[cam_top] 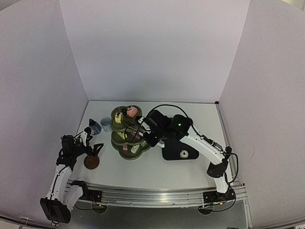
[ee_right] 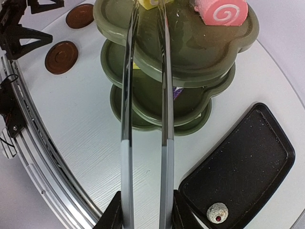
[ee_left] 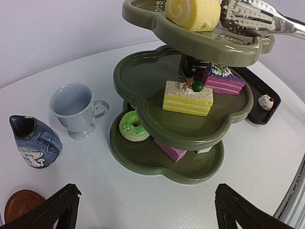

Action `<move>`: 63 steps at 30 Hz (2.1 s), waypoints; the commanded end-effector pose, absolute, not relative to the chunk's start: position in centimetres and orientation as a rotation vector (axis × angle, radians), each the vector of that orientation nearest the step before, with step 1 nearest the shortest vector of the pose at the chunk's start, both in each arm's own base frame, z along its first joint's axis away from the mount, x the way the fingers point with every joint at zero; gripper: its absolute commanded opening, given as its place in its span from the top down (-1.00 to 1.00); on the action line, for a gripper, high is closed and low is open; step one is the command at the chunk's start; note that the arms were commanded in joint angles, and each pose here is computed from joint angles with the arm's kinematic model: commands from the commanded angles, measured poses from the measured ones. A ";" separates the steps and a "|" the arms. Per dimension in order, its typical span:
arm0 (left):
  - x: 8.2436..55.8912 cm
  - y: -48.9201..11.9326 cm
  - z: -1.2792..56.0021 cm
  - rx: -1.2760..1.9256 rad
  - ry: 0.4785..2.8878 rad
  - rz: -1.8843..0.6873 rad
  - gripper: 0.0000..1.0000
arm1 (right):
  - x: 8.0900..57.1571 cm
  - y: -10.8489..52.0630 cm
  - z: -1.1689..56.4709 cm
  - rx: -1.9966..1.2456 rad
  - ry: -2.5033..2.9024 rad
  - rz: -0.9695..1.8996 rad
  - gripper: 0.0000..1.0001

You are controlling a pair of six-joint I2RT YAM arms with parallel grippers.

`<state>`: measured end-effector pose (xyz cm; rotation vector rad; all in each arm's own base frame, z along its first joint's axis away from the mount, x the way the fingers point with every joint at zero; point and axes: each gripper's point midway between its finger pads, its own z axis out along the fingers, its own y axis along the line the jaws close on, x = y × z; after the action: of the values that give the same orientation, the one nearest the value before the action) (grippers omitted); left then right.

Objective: Serve the afternoon tea

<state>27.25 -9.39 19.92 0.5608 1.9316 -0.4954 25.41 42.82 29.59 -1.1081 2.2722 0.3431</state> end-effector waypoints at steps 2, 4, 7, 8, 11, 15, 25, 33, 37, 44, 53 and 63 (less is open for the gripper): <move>27.7 -9.5 21.0 0.589 1.893 -0.475 -0.99 | 23.7 40.9 36.9 -1.025 2.141 0.506 0.46; 27.7 -9.5 21.1 0.589 1.892 -0.476 -0.99 | 23.5 40.3 37.7 -1.009 2.128 0.515 0.46; 27.7 -9.5 21.2 0.590 1.889 -0.475 -0.99 | 23.3 39.2 38.2 -0.975 2.131 0.500 0.46; 27.7 -9.5 21.2 0.590 1.889 -0.475 -0.99 | 23.3 38.5 38.5 -0.952 2.135 0.491 0.46; 27.7 -9.5 21.3 0.591 1.887 -0.475 -0.99 | 23.6 36.0 38.3 -0.849 2.183 0.438 0.47; 27.6 -9.5 21.2 0.589 1.887 -0.474 -0.99 | 24.3 30.3 36.7 -0.605 2.314 0.349 0.47; 27.6 -9.6 20.8 0.583 1.887 -0.484 -0.99 | 19.9 18.9 25.3 -0.088 2.789 0.010 0.50; 27.5 -9.6 20.4 0.585 1.889 -0.489 -0.99 | 16.0 17.9 19.7 0.063 3.011 0.004 0.50; 27.4 -9.6 20.2 0.586 1.890 -0.489 -0.99 | 15.1 18.4 19.0 0.053 3.065 0.051 0.50; 27.3 -9.6 20.2 0.582 1.892 -0.488 -0.99 | 14.3 18.6 18.2 -0.020 3.121 0.038 0.47; 27.5 -9.6 20.2 0.585 1.895 -0.487 -0.99 | 15.0 17.9 17.5 -0.059 3.128 -0.122 0.44; 27.4 -9.5 19.9 0.586 1.899 -0.483 -0.99 | 15.5 17.5 17.1 -0.099 3.133 -0.220 0.42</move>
<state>27.21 -9.40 19.34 0.5641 1.9383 -0.4969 17.04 20.65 16.31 -0.0731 3.0703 0.0031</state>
